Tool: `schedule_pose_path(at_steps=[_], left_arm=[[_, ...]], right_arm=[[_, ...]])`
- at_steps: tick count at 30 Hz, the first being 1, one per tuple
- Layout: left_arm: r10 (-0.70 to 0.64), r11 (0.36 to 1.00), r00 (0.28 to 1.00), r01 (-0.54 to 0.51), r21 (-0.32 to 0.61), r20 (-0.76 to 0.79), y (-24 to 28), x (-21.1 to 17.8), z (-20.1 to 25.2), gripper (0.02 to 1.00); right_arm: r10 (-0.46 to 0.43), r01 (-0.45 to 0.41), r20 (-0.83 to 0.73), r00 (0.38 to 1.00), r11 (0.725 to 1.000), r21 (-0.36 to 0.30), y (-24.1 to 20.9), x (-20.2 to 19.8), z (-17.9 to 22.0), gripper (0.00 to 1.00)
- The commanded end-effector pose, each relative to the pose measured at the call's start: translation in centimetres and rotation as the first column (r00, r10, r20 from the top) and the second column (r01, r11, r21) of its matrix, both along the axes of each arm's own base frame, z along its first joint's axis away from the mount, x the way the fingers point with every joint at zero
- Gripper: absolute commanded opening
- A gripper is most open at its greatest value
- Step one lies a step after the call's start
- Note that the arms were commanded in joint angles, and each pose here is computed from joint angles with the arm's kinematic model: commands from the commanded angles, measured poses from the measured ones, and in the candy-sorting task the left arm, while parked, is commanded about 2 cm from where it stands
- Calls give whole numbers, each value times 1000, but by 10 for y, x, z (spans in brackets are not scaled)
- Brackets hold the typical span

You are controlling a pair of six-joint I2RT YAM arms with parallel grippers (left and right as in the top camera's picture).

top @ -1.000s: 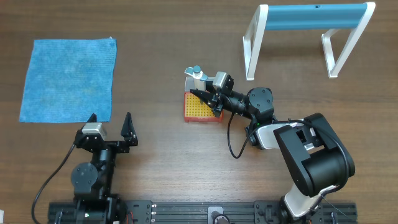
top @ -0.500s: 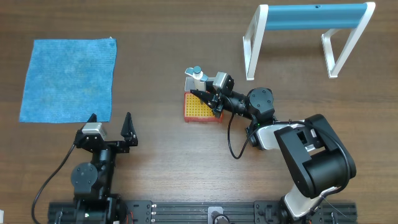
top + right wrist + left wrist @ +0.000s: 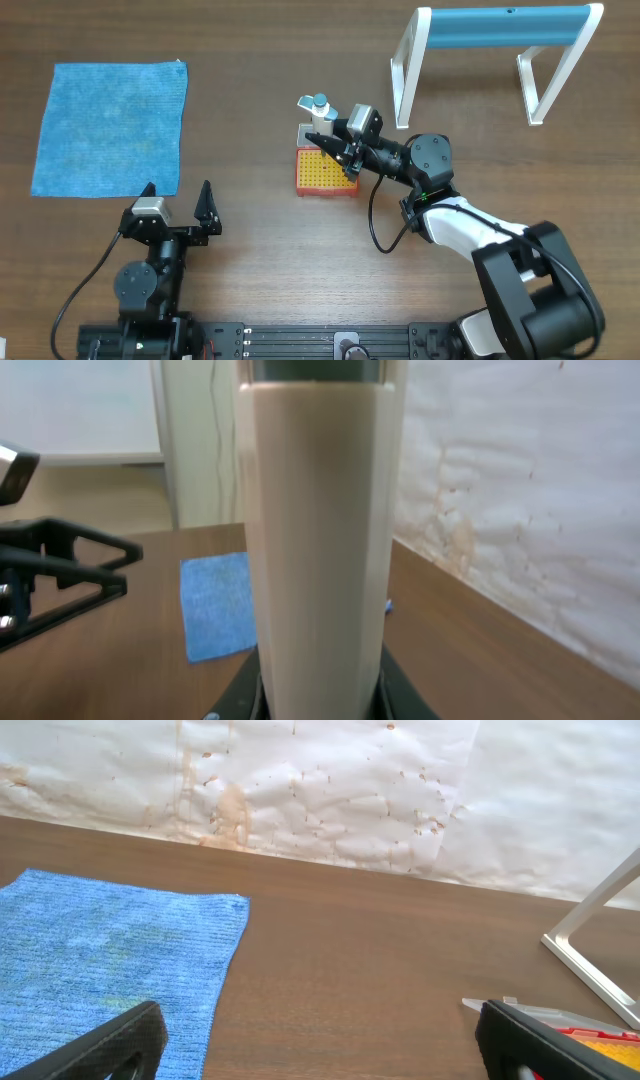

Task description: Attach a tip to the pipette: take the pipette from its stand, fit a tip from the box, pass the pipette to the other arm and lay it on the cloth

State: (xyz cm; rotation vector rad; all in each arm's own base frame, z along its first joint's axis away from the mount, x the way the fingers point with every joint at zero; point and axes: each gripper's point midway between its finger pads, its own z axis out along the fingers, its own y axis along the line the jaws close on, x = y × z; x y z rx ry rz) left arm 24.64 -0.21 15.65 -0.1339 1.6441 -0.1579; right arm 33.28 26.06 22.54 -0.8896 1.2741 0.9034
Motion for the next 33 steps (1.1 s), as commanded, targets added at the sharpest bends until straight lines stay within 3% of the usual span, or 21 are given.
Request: schedule_pose_path(at_steps=[1,9,15,27,28,31,33], left_arm=[[3,1000,1000,-3,-5,-4,0,0,-1,998],[3,1000,1000,-3,-5,-4,0,0,-1,996],[3,1000,1000,-3,-5,-4,0,0,-1,998],[2,1000,1000,-2,-5,-3,0,0,-1,998],[-44,999,999,44,-9,4,-8,-1,1,998],[-343,939,938,345,-14,51,-59,-12,12,998],[-449,893,892,451,-14,57,-77,-20,14,996]], right_arm=[[0,-1,38,999,1000,24,3,3,48,75],[1,-1,-1,1000,1000,9,3,6,116,77],[163,-163,25,986,987,-7,10,-25,120,75],[192,-191,-54,980,981,23,11,-28,120,73],[223,-222,-54,973,975,18,12,-34,119,75],[275,-273,-99,956,962,30,14,-42,118,75],[281,-275,-160,946,960,56,14,-42,118,75]])
